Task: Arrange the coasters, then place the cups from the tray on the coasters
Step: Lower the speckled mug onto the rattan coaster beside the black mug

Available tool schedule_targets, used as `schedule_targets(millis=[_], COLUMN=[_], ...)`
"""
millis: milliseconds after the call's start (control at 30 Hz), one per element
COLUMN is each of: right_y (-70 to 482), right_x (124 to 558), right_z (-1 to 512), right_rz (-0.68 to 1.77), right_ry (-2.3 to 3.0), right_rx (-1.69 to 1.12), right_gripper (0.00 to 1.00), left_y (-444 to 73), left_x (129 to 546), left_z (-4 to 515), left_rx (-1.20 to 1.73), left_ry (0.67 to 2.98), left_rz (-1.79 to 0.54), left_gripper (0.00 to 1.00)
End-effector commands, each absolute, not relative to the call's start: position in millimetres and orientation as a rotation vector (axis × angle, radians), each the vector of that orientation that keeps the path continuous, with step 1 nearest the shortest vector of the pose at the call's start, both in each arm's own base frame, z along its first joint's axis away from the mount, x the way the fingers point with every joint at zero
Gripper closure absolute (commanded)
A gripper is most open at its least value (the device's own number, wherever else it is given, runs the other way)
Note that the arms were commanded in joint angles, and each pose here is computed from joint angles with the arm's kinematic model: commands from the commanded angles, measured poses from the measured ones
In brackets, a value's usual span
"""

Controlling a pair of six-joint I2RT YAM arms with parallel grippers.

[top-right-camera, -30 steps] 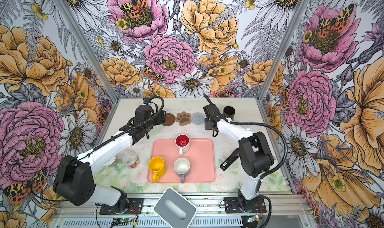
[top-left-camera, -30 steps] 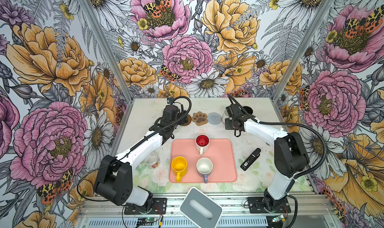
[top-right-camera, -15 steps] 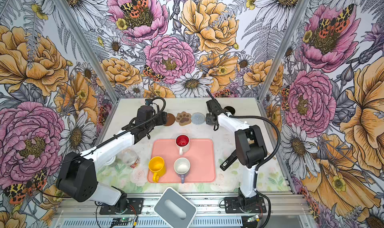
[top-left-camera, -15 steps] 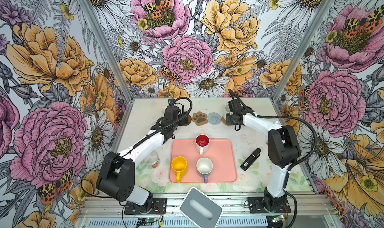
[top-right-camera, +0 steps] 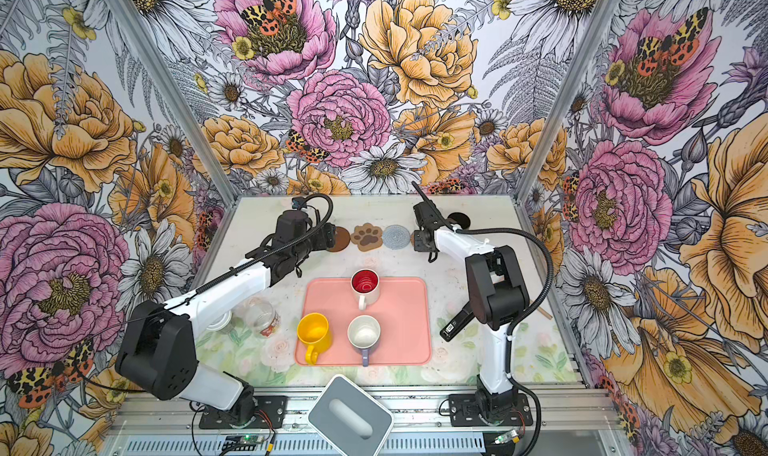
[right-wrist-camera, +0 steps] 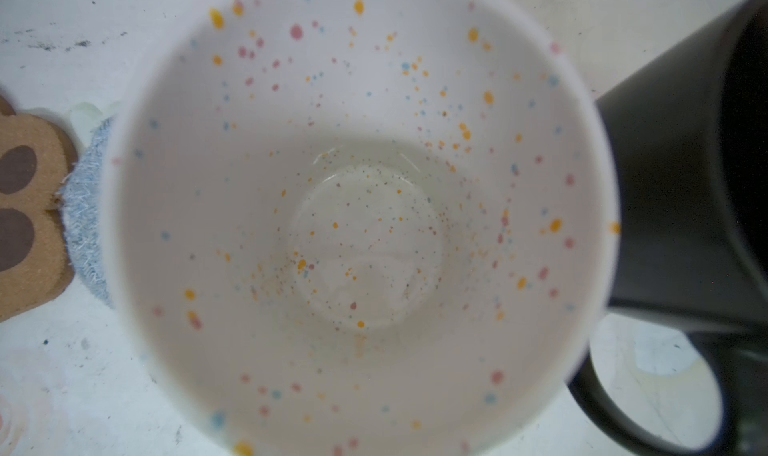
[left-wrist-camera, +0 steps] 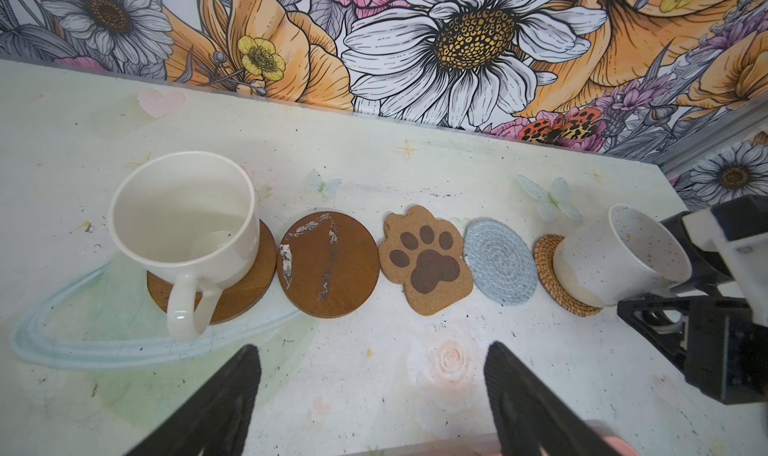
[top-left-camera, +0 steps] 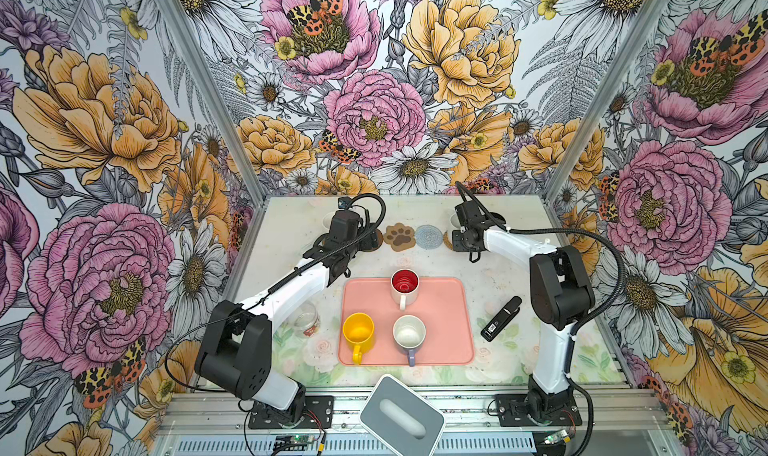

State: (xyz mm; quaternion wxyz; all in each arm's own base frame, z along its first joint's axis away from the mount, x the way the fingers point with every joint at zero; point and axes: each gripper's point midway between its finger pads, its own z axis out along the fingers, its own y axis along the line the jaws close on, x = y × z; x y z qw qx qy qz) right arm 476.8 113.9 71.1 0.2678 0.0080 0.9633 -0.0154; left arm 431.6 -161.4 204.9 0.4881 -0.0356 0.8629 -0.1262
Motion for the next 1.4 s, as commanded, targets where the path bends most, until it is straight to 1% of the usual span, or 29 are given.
schedule_targets(millis=[0,333,833,933,1067,1233,1333,1367], right_y=[115,112,115,115,115,115,115,116], right_x=[509,506,492,490,487,483,480,479], right_z=[105,96,88,89,91,97,105,108], right_rz=[-0.028,-0.039,0.008,0.015,0.021,0.027,0.028,0.029], right_ry=[2.456,2.476,2.506,2.508,2.506,2.494,2.479,2.473], right_rx=[0.047,0.043,0.057,0.057,0.063,0.068,0.07,0.067], right_gripper=[1.0,1.0,1.0,0.92,0.73,0.56,0.43,0.41], left_y=[-164,-165,-165,-166,-167,-165,-164,-164], left_x=[439,439,438,437,435,432,431,430], left_z=[214,214,215,215,217,221,224,225], left_rx=[-0.099,-0.099,-0.097,-0.093,-0.089,-0.093,-0.094,-0.094], left_ry=[2.08,2.081,2.083,2.086,2.083,2.073,2.067,2.066], left_rz=[-0.343,-0.346,-0.348,-0.353,-0.358,-0.356,-0.358,-0.358], left_gripper=[0.14,0.14,0.14,0.14,0.14,0.14,0.14,0.14])
